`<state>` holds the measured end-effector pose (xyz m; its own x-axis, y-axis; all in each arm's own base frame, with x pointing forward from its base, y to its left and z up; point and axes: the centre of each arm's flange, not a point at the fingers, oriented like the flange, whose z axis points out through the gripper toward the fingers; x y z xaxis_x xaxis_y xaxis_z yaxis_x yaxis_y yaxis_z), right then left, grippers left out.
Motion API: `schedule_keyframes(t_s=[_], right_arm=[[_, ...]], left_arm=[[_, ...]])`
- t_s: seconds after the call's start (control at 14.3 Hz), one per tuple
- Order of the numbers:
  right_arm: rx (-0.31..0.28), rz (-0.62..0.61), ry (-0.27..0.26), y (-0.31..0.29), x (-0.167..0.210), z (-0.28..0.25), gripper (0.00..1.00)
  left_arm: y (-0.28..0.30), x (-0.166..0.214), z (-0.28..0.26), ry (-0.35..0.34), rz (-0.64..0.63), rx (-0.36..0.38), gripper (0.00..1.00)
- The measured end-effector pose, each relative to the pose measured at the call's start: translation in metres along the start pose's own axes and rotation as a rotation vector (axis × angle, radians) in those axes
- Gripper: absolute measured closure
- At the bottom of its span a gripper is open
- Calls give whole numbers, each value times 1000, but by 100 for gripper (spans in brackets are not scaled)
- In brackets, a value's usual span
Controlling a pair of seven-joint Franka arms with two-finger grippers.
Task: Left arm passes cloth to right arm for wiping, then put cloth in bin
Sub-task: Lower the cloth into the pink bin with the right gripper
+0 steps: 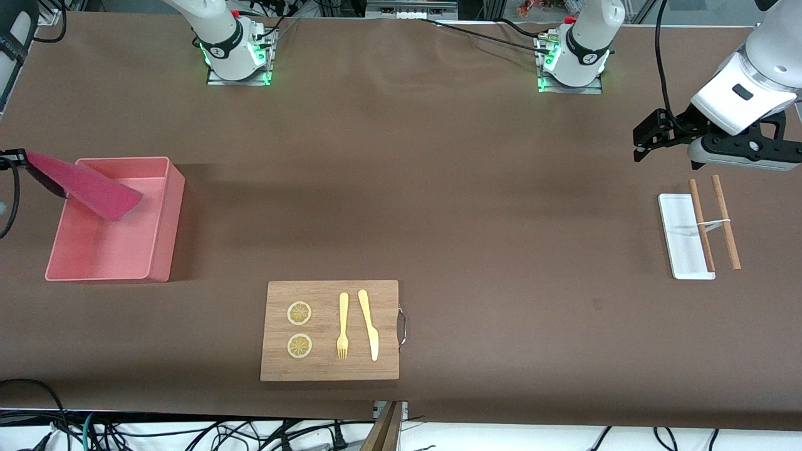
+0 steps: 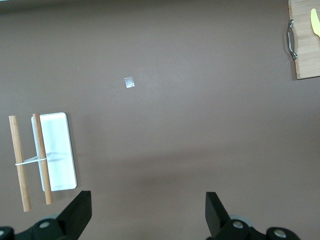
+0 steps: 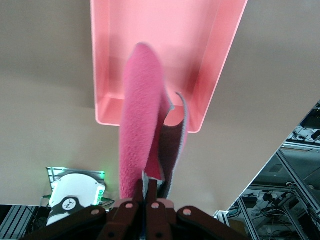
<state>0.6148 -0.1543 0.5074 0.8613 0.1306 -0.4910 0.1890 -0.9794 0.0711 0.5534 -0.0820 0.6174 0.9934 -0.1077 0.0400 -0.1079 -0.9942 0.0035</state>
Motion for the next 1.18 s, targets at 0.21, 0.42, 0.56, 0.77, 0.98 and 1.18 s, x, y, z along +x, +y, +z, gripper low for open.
schedule_keyframes(t_s=[0.21,0.42,0.56,0.77,0.98,1.18], right_arm=[[-3,2,-4,14,20,37,98],[9,-8,15,18,48,81,98],[27,-9,36,18,63,110,98],[64,-6,66,14,84,147,98],[56,0,90,-3,105,171,98],[36,2,116,-14,121,188,98]], left_arm=[[-1,0,1,-1,-1,0,0],[-1,0,1,-2,-2,0,0],[-1,0,1,-2,-2,0,0],[-1,1,2,-3,-2,0,0],[-1,0,2,-6,-2,0,0],[-1,0,2,-9,-2,0,0]])
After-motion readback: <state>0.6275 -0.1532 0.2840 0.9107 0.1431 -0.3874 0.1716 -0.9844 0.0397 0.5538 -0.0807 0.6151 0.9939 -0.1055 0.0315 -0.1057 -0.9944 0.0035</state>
